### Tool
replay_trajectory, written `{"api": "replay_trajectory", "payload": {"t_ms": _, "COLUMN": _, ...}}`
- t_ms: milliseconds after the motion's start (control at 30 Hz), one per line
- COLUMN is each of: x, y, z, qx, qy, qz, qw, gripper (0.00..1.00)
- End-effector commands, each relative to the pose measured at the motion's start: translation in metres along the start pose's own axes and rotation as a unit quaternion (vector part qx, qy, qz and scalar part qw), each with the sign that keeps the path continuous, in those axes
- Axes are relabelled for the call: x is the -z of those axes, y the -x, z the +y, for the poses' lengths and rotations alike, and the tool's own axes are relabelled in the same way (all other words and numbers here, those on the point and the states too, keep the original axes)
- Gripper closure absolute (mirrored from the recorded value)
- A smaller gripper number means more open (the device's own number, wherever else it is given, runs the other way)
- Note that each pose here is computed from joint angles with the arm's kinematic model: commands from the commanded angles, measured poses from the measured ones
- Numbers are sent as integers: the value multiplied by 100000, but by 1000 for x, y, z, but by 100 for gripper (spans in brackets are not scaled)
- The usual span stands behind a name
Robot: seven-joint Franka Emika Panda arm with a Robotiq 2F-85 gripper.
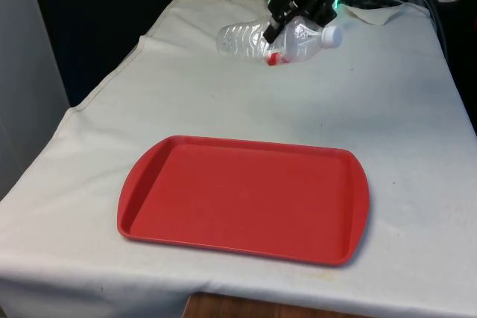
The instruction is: Place the bottle upright on the tray.
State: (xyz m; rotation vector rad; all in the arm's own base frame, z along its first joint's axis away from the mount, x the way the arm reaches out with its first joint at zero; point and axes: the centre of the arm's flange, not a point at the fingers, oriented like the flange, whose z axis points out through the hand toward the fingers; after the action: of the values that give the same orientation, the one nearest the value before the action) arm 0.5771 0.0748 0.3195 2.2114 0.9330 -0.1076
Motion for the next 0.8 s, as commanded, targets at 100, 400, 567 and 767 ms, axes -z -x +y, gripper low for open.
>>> {"api": "replay_trajectory", "payload": {"t_ms": 100, "x": 0, "y": -2, "z": 4, "qx": -2105, "qy": 78, "qz": 1183, "qw": 99971, "gripper": 83}}
{"api": "replay_trajectory", "payload": {"t_ms": 400, "x": 2, "y": -5, "z": 8, "qx": -4909, "qy": 177, "qz": 2348, "qw": 99852, "gripper": 83}}
{"api": "replay_trajectory", "payload": {"t_ms": 567, "x": 3, "y": -6, "z": 11, "qx": -7036, "qy": 227, "qz": 2965, "qw": 99708, "gripper": 83}}
{"api": "replay_trajectory", "payload": {"t_ms": 767, "x": 5, "y": -8, "z": 14, "qx": -9131, "qy": 272, "qz": 3844, "qw": 99508, "gripper": 83}}
